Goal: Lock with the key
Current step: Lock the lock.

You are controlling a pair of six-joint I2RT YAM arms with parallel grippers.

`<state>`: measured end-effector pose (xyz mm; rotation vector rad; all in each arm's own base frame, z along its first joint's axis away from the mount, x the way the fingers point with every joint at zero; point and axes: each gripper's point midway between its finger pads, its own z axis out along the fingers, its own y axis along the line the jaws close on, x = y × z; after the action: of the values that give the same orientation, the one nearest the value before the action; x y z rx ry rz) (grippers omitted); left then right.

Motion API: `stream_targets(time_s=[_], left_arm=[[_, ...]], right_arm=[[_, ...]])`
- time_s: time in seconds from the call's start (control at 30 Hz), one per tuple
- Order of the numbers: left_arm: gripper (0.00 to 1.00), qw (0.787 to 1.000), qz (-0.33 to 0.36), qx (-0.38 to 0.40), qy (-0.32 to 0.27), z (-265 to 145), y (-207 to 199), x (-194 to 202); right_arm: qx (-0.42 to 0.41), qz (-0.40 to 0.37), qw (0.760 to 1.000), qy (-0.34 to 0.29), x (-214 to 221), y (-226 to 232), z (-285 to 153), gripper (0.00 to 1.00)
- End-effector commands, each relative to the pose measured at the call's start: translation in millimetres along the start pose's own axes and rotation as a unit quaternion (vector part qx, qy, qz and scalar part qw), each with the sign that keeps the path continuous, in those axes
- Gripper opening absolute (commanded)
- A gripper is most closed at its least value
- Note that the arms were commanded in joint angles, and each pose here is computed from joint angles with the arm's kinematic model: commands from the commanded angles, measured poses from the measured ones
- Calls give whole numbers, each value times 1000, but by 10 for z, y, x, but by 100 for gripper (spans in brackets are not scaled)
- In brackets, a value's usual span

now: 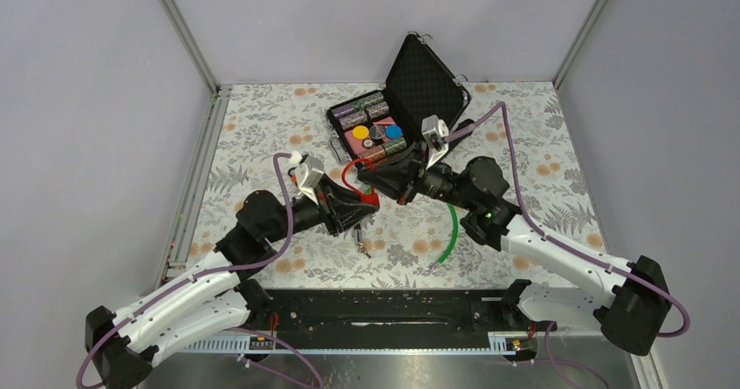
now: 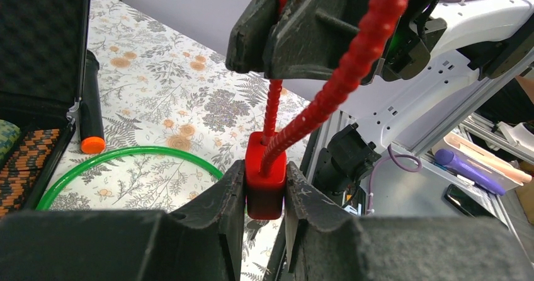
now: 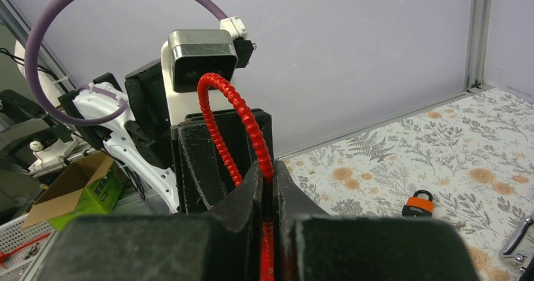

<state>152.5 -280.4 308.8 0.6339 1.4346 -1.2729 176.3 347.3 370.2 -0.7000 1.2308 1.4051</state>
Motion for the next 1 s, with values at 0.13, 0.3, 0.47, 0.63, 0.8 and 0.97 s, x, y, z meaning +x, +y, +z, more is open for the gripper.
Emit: stream_targets(time_s=[0.13,0.3,0.47,0.63,0.8,0.97], left_arm=[[0,988,37,1,-148,-55,-139,-801],[0,981,39,-24,-188,-160,-86,-929],[0,977,38,-42,-207,-212,-33,-983],[0,978,40,-34,-201,-158,-49,-984],[0,979,60,-15,-195,-123,-116,-992],[0,975,101,21,-196,-187,-273,-997]], right_arm=[[11,36,995,93,414,79,-113,0],[44,51,991,117,499,-9,-164,0],[12,49,989,136,563,101,-193,0],[-35,47,980,188,794,268,-185,0],[9,50,976,210,960,140,-176,0],[94,73,969,216,1059,-127,-227,0]])
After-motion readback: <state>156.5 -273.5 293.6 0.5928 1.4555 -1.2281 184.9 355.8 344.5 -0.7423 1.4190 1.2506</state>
